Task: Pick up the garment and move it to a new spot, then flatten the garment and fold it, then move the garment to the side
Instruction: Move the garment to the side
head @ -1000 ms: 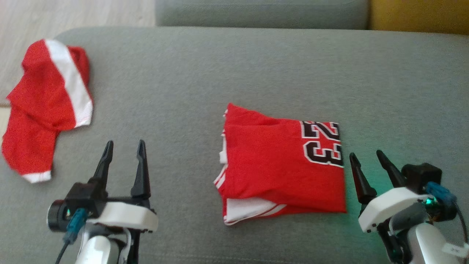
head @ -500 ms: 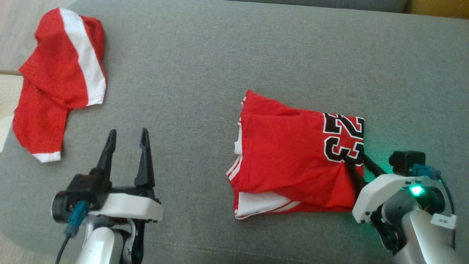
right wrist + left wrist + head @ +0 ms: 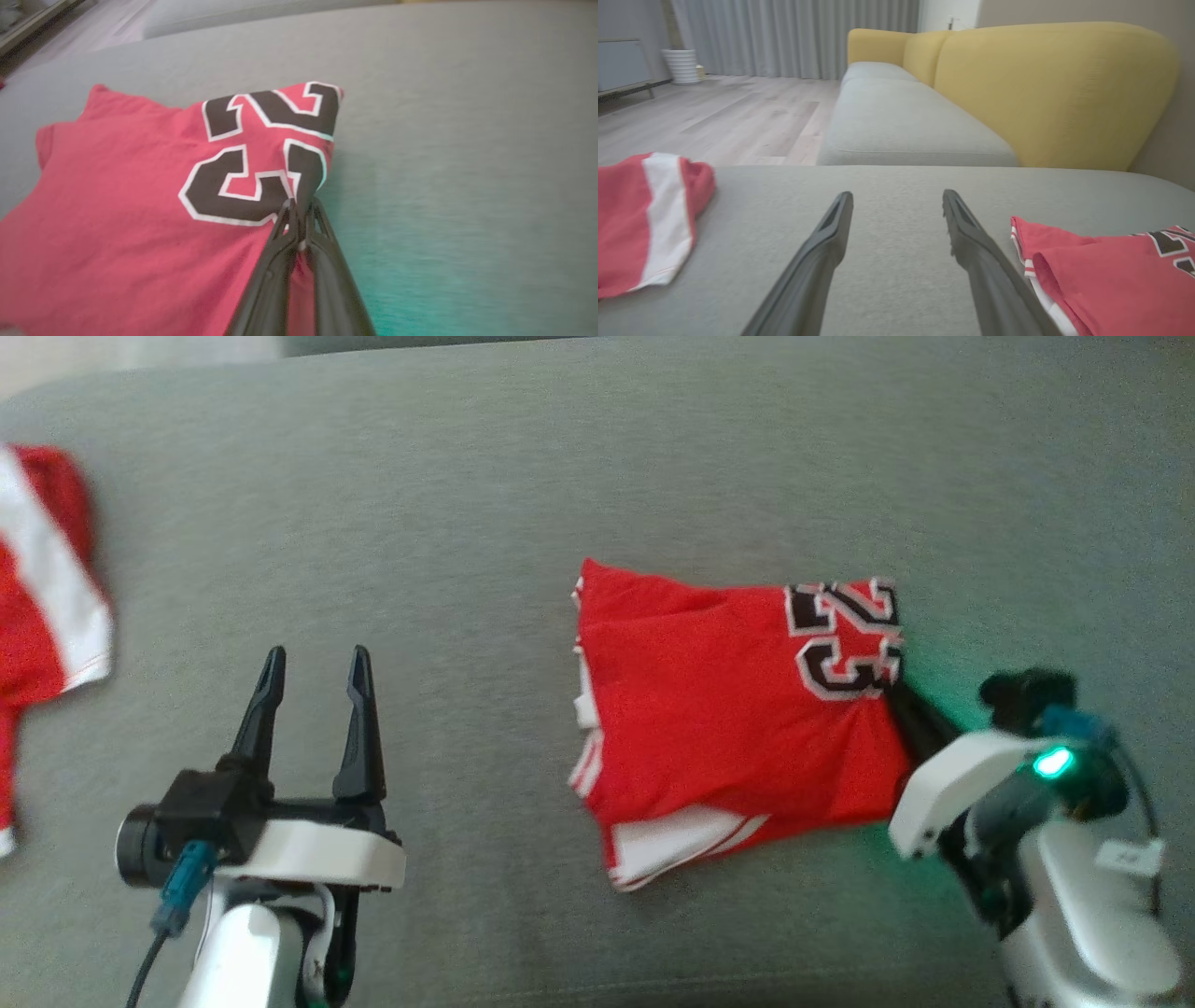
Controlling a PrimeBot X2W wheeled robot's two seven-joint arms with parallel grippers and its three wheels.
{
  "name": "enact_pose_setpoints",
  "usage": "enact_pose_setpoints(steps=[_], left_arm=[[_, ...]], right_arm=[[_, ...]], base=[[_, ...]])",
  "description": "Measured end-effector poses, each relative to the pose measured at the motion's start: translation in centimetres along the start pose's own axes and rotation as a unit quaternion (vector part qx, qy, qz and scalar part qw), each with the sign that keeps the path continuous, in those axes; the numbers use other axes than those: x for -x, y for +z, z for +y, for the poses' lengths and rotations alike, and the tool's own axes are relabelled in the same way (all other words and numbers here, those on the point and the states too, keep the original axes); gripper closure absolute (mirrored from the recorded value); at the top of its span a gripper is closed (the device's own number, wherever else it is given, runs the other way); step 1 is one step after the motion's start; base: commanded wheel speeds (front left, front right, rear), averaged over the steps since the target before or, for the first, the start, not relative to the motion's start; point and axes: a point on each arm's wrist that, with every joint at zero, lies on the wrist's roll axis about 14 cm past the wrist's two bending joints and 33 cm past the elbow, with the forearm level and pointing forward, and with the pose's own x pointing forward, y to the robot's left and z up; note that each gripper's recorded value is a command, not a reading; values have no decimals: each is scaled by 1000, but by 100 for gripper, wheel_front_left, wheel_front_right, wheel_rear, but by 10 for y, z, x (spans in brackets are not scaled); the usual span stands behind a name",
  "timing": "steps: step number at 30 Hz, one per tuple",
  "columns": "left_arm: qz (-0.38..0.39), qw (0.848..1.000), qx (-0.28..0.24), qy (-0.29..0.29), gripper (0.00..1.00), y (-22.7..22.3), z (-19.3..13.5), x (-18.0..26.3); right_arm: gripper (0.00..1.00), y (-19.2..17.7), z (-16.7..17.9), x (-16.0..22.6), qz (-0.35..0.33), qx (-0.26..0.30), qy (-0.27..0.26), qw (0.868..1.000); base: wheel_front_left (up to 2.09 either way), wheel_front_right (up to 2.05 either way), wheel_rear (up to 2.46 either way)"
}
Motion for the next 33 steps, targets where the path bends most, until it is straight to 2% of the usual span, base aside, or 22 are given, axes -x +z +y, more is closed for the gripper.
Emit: enact_pose_setpoints(steps=[2, 7, 14, 22, 33], left_arm=[[0, 1000, 2, -11, 0, -1, -7, -4], [-9, 997, 14, -71, 0, -1, -45, -28], [-18, 990, 28, -138, 0, -8, -90, -57], [-3, 985, 39, -169, 0, -33, -109, -79], [20, 982, 43, -185, 0, -75, -111, -107]], right_arm=[[100, 7, -11, 3, -11, -1, -14, 1000], [100, 36, -74, 23, -53, -3, -94, 994], [100, 70, -165, 54, -99, -8, -210, 973], [100, 91, -215, 60, -119, -12, -271, 955], [100, 78, -256, 27, -108, -40, -316, 942]], base=[[0, 0, 0], [0, 0, 0], [0, 0, 0], [0, 0, 0], [0, 0, 0]])
